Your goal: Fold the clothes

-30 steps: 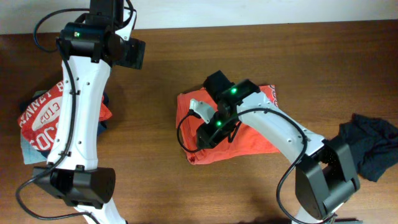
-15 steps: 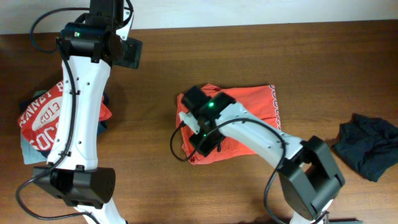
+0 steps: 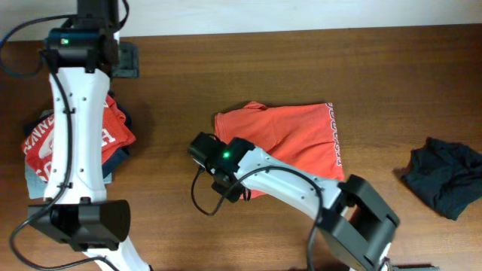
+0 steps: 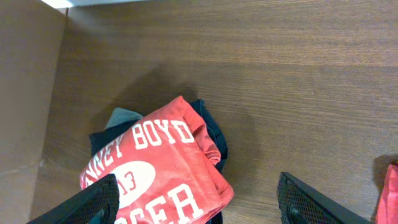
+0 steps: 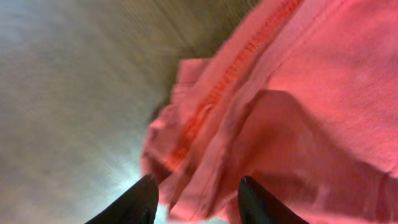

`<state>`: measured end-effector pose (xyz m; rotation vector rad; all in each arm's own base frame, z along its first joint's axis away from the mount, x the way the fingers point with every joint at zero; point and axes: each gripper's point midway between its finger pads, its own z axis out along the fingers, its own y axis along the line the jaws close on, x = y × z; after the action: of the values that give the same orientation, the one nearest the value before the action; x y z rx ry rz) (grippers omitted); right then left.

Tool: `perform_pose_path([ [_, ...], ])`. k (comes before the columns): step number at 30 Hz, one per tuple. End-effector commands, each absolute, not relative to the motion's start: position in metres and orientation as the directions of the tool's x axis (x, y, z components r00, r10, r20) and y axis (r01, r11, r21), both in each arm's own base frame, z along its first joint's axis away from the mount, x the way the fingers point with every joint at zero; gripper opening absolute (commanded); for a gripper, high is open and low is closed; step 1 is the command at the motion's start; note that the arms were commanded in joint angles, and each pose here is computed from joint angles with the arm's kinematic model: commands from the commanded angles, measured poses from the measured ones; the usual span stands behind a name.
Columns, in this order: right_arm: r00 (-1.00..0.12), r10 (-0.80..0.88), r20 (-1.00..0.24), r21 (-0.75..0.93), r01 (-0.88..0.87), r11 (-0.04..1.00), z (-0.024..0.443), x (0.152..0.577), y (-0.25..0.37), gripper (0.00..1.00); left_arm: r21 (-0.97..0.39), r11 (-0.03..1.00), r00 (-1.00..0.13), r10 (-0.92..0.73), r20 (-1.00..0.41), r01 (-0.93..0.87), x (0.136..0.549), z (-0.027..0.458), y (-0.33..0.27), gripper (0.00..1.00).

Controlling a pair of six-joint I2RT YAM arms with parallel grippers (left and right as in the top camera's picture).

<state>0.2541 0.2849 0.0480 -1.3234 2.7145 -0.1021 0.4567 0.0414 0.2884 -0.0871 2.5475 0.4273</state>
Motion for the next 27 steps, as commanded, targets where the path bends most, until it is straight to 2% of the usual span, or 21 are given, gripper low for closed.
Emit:
perform_pose_path([
  [1,-0.64,-0.767,-0.031,-0.168,-0.753,0.636,0.028,0.262,0.277,0.45,0.238,0.957,-0.831,-0.007,-0.557,-0.168,0.451,0.299,0.041,0.81],
  [6,-0.65,-0.76,-0.016,-0.168,-0.747,0.643,0.021,0.261,0.277,0.19,0.239,0.957,-0.833,-0.008,-0.553,-0.167,0.45,0.299,0.041,0.81],
  [9,-0.661,-0.75,-0.027,-0.156,-0.738,0.656,0.029,0.259,0.278,0.08,0.239,0.957,-0.833,-0.008,-0.553,-0.168,0.451,0.299,0.041,0.81],
  [11,-0.661,-0.749,-0.044,-0.116,-0.742,0.661,0.037,0.254,0.282,0.04,0.239,0.957,-0.833,-0.008,-0.553,-0.167,0.45,0.299,0.041,0.81],
  [21,-0.64,-0.729,-0.241,0.069,-0.761,0.645,0.106,0.243,0.317,0.05,0.239,0.957,-0.833,-0.008,-0.553,-0.167,0.45,0.299,0.041,0.82],
  [24,-0.638,-0.728,-0.252,0.083,-0.763,0.64,0.107,0.243,0.321,0.17,0.239,0.957,-0.833,-0.008,-0.553,-0.167,0.45,0.299,0.041,0.82],
  [27,-0.636,-0.737,-0.227,0.085,-0.767,0.636,0.101,0.24,0.318,0.41,0.239,0.957,-0.834,-0.007,-0.551,-0.167,0.45,0.298,0.041,0.82],
])
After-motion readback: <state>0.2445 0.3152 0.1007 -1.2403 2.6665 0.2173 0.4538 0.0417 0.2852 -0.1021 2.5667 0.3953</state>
